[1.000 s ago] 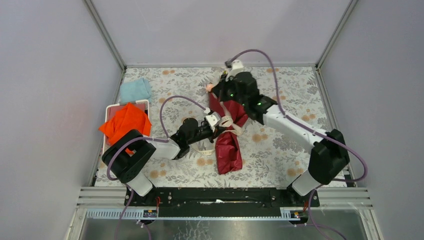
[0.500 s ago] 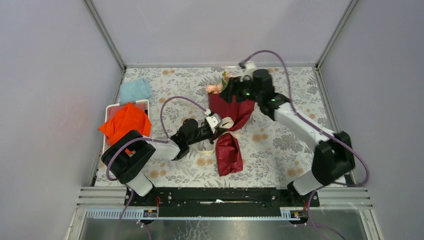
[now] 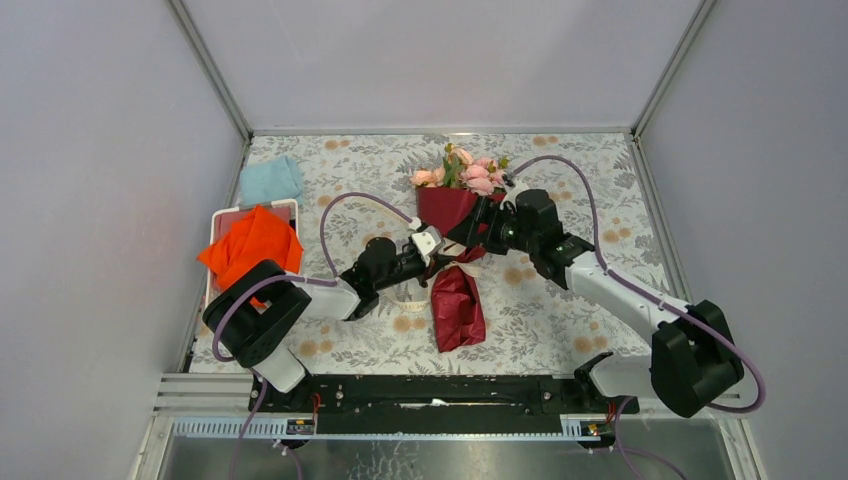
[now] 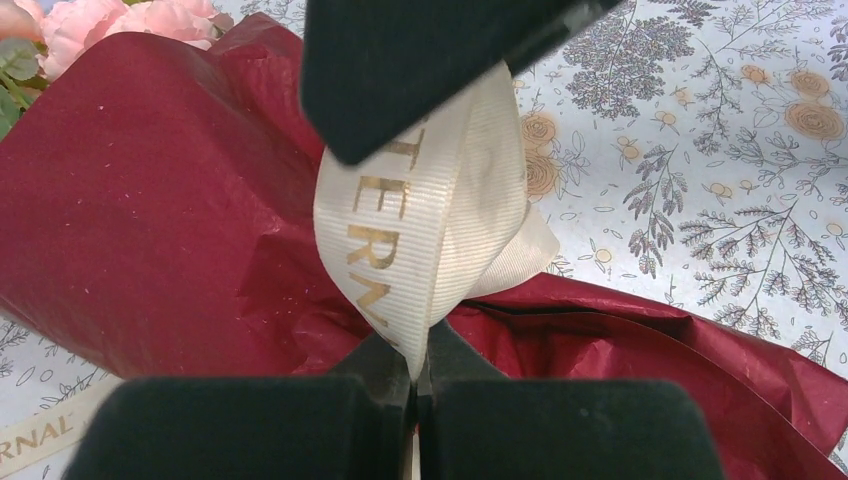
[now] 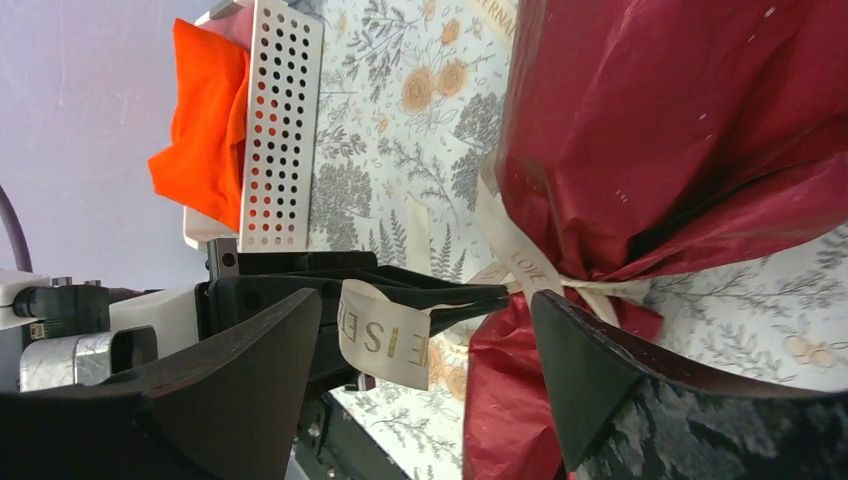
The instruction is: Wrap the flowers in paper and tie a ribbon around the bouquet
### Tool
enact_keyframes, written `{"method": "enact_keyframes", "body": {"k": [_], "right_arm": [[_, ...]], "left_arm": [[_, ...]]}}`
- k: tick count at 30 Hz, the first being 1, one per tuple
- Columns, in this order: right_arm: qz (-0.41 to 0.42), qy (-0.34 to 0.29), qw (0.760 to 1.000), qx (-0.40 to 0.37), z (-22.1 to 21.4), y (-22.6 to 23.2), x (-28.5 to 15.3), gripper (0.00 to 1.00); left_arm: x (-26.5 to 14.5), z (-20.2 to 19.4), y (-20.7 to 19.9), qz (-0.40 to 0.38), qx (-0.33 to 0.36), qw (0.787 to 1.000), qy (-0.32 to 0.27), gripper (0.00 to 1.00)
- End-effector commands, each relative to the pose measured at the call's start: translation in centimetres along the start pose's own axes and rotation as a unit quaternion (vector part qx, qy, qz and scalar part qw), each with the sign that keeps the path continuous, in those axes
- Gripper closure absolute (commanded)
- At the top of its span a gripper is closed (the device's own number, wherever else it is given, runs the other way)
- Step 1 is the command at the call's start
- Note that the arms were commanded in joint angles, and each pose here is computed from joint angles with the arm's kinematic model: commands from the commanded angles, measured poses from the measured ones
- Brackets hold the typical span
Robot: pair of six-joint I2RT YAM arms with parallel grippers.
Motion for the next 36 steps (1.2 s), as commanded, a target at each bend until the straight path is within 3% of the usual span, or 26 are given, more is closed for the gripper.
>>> {"method": "enact_keyframes", "body": {"k": [1, 6, 8, 10, 12, 13, 14, 16, 17, 20, 24, 26, 29, 31, 34, 36], "right_arm": [[0.043, 0.002, 0.998, 0.044, 0.1, 2.1, 0.6, 0.17], [0.084, 0.030, 0.994, 0.055, -0.9, 2.8, 1.2, 0.33], [0.090, 0.037, 0.993, 0.061, -1.3, 2.8, 1.3, 0.53], [0.086, 0.036, 0.994, 0.064, -1.4, 2.6, 1.2, 0.82], [0.070, 0.020, 0.996, 0.053, -1.0, 2.1, 1.0, 1.00], [0.060, 0.011, 0.997, 0.044, -0.7, 1.8, 0.9, 1.00], [0.049, 0.002, 0.998, 0.036, -0.4, 1.4, 0.8, 1.00], [0.029, -0.004, 0.999, 0.022, 0.1, 0.5, 0.8, 1.00], [0.020, -0.003, 1.000, 0.016, 0.2, 0.0, 0.9, 1.00], [0.011, 0.000, 1.000, -0.007, 0.1, -0.7, 1.3, 1.00], [0.012, -0.002, 1.000, -0.026, 0.5, -0.7, 1.5, 1.00], [0.013, -0.005, 0.999, -0.032, 0.7, -0.6, 1.4, 1.00], [0.017, -0.012, 0.999, -0.036, 0.9, -0.5, 1.4, 1.00], [0.020, -0.015, 0.999, -0.036, 0.9, -0.5, 1.5, 1.00], [0.023, -0.017, 0.999, -0.036, 1.0, -0.4, 1.5, 1.00], [0.023, -0.019, 0.999, -0.038, 1.0, -0.4, 1.4, 1.00]], "left_arm": [[0.6, 1.6, 0.0, 0.001, 0.019, 0.999, -0.037, 1.00], [0.9, 1.6, 0.2, 0.004, 0.015, 0.999, -0.030, 1.00], [1.1, 1.5, 0.4, 0.008, 0.011, 1.000, -0.025, 1.00], [1.3, 1.5, 0.5, 0.012, 0.008, 1.000, -0.024, 1.00], [1.3, 1.6, 0.5, 0.011, 0.005, 1.000, -0.023, 1.00], [1.3, 1.7, 0.4, 0.011, 0.004, 1.000, -0.023, 1.00], [1.2, 1.7, 0.4, 0.010, 0.002, 1.000, -0.020, 0.93], [0.9, 1.8, 0.1, 0.010, -0.008, 1.000, -0.011, 0.55], [0.6, 1.8, -0.1, 0.007, -0.012, 1.000, -0.002, 0.43], [-0.5, 2.3, -1.1, -0.022, -0.005, 0.999, 0.038, 0.28], [-2.8, 3.7, -0.2, -0.088, 0.028, 0.990, 0.105, 0.20], [-4.9, 3.7, 0.6, -0.179, 0.046, 0.969, 0.163, 0.20], [-6.9, 1.4, 2.8, -0.229, 0.119, 0.937, 0.237, 0.26], [-6.5, -0.3, 4.3, -0.226, 0.154, 0.926, 0.259, 0.28], [-3.7, -1.3, 7.0, -0.163, 0.139, 0.945, 0.248, 0.29], [-2.3, -1.3, 8.5, -0.134, 0.167, 0.949, 0.230, 0.31]]}}
Point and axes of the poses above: each gripper's point midway between its finger pads, its own x axis out along the fingers, its own y axis along the line the jaws close on, z = x × y, the point moved 4 cm from there along -x, back along the fingers, and after that the axes turned 10 degrees about -x, right-handed, at the moved point
